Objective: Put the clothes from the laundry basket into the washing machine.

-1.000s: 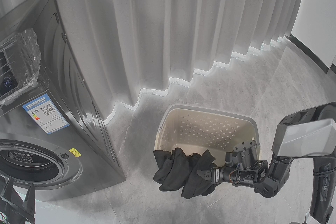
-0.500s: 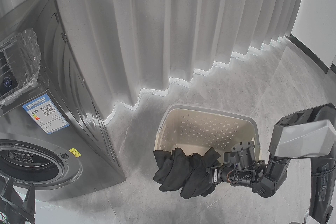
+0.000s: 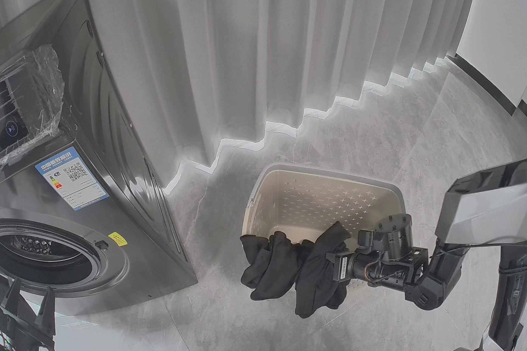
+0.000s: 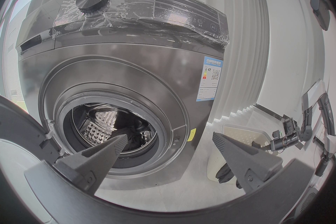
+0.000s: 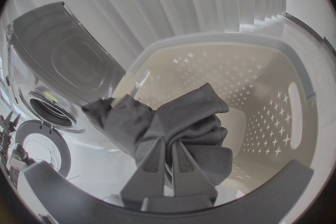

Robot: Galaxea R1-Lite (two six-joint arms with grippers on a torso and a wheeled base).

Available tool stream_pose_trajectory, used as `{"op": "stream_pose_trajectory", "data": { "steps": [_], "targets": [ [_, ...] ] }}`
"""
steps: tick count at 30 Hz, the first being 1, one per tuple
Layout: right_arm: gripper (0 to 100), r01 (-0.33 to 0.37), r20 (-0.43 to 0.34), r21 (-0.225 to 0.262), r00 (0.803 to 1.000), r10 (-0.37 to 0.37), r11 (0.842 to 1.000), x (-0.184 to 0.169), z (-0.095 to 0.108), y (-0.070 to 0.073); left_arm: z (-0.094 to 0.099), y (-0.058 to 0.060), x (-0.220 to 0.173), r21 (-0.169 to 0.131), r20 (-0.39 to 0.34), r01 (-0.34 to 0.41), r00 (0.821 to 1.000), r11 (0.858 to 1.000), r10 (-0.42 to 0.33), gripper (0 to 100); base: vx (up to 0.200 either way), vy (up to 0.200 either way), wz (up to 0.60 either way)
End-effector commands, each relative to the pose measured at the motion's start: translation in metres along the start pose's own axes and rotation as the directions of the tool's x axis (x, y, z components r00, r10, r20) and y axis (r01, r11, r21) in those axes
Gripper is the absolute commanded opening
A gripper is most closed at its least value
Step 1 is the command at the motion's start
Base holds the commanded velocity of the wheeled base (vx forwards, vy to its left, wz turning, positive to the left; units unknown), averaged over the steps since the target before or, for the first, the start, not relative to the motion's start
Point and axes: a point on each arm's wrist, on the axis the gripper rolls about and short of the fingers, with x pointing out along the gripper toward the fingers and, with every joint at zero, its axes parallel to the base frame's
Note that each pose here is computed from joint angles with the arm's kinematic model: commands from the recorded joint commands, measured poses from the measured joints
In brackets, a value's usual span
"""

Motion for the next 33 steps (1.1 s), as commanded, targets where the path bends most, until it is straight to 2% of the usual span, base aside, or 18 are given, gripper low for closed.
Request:
{"op": "stream_pose_trajectory", "data": {
  "steps": [1, 3, 4, 5, 8, 11, 12, 13, 14, 15, 19, 20, 22, 24, 27, 31, 33],
  "targets": [
    [0, -0.102, 0.16, -0.028, 0.981, 0.105, 0.994, -0.056, 0.034, 0.023, -0.005, 0.0, 0.001, 0.003, -0.018, -0.004, 1.0, 1.0, 0.004, 100, 0.0, 0.0, 0.0],
    [0, -0.125, 0.19, -0.037, 0.973, 0.13, 0.991, -0.07, 0.039, 0.028, -0.005, 0.0, 0.001, 0.003, -0.018, -0.004, 1.0, 1.0, 0.004, 100, 0.0, 0.0, 0.0],
    [0, -0.158, 0.233, -0.052, 0.958, 0.165, 0.986, -0.09, 0.046, 0.035, -0.005, 0.001, 0.001, 0.003, -0.018, -0.002, 1.0, 1.0, 0.003, 100, 0.0, 0.0, 0.0],
    [0, -0.167, 0.243, -0.056, 0.954, 0.176, 0.984, -0.095, 0.047, 0.037, -0.005, 0.0, 0.001, 0.003, -0.018, -0.004, 1.0, 1.0, 0.004, 100, 0.0, 0.0, 0.0],
    [0, -0.258, 0.322, -0.101, 0.905, 0.277, 0.961, -0.133, 0.057, 0.056, -0.005, 0.0, 0.001, 0.003, -0.017, -0.002, 1.0, 1.0, 0.002, 100, 0.0, 0.0, 0.0],
    [0, -0.325, 0.377, -0.138, 0.856, 0.353, 0.936, -0.156, 0.066, 0.069, -0.005, 0.0, 0.001, 0.001, -0.016, -0.004, 1.0, 1.0, 0.004, 100, 0.0, 0.0, 0.0],
    [0, -0.325, 0.377, -0.138, 0.856, 0.353, 0.936, -0.156, 0.066, 0.069, -0.005, 0.0, 0.001, 0.001, -0.016, -0.004, 1.0, 1.0, 0.004, 100, 0.0, 0.0, 0.0],
    [0, -0.35, 0.386, -0.154, 0.839, 0.383, 0.924, -0.164, 0.069, 0.071, -0.005, 0.0, 0.001, -0.003, -0.016, -0.004, 1.0, 1.0, 0.004, 100, 0.0, 0.0, 0.0],
    [0, -0.35, 0.386, -0.154, 0.839, 0.383, 0.924, -0.164, 0.069, 0.071, -0.005, 0.0, 0.001, -0.003, -0.016, -0.004, 1.0, 1.0, 0.004, 100, 0.0, 0.0, 0.0],
    [0, -0.359, 0.385, -0.176, 0.832, 0.4, 0.917, -0.167, 0.07, 0.071, -0.005, 0.0, 0.001, -0.012, -0.016, -0.006, 1.0, 1.0, 0.005, 100, 0.0, 0.0, 0.0],
    [0, -0.376, 0.423, -0.198, 0.8, 0.425, 0.905, -0.174, 0.078, 0.073, -0.005, 0.001, 0.001, -0.015, -0.016, -0.004, 1.0, 1.0, 0.004, 100, -0.05, 0.0, 0.0],
    [0, -0.387, 0.426, -0.208, 0.791, 0.439, 0.899, -0.177, 0.079, 0.074, -0.005, 0.001, 0.001, -0.017, -0.018, -0.004, 1.0, 1.0, 0.004, 100, -0.2, 0.0, 0.0],
    [0, -0.423, 0.418, -0.234, 0.769, 0.483, 0.876, -0.183, 0.081, 0.074, -0.005, 0.001, 0.001, -0.022, -0.016, -0.004, 1.0, 1.0, 0.004, 100, -0.2, 0.0, 0.0],
    [0, -0.438, 0.414, -0.244, 0.76, 0.502, 0.865, -0.184, 0.082, 0.075, -0.005, 0.001, 0.001, -0.022, -0.016, -0.004, 1.0, 1.0, 0.004, 100, -0.2, 0.0, 0.0],
    [0, -0.436, 0.417, -0.251, 0.757, 0.503, 0.864, -0.184, 0.083, 0.075, -0.005, 0.0, 0.001, -0.022, -0.017, -0.003, 1.0, 1.0, 0.002, 100, -0.2, 0.0, 0.0],
    [0, -0.438, 0.435, -0.246, 0.747, 0.502, 0.865, -0.185, 0.088, 0.076, -0.005, 0.0, 0.001, -0.022, -0.017, -0.003, 1.0, 1.0, 0.002, 100, 0.0, 0.0, 0.0],
    [0, -0.434, 0.424, -0.248, 0.755, 0.5, 0.866, -0.184, 0.087, 0.074, -0.005, 0.0, 0.001, -0.022, -0.017, -0.003, 1.0, 1.0, 0.002, 100, 0.0, 0.0, 0.0]
  ]
}}
